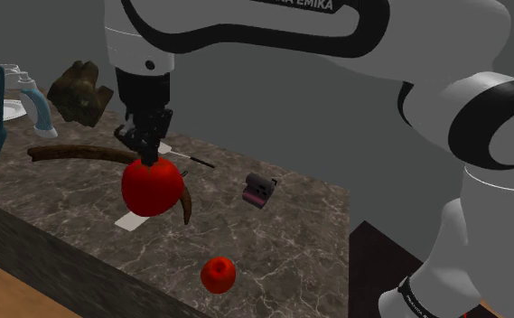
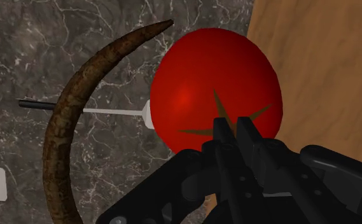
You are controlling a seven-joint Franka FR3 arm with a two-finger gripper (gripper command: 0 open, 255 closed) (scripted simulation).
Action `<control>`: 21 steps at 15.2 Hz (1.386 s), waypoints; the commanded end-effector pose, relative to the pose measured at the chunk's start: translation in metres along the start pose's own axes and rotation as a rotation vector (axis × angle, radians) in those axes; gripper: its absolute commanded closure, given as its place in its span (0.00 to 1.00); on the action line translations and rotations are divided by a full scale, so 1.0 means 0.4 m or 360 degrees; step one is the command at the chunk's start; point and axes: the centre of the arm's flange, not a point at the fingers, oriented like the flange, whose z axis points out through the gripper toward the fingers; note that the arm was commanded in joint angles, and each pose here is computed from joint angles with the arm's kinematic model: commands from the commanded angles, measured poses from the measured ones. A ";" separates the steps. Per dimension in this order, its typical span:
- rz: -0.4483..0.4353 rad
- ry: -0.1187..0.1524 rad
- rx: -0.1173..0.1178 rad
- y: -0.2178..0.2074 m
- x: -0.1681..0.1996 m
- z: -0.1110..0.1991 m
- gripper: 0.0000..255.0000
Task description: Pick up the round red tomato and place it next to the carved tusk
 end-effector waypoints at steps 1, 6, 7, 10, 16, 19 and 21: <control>0.0003 0.0001 0.0000 -0.058 0.036 0.015 1.00; 0.0003 0.0001 0.0000 -0.090 0.055 0.060 1.00; 0.0003 0.0001 0.0000 -0.089 0.054 0.074 1.00; 0.0003 0.0001 0.0000 -0.087 0.052 0.113 1.00; 0.0003 0.0001 0.0000 -0.083 0.049 0.192 1.00; 0.0003 0.0001 0.0000 -0.081 0.047 0.232 1.00; 0.0003 0.0001 0.0000 -0.080 0.046 0.258 1.00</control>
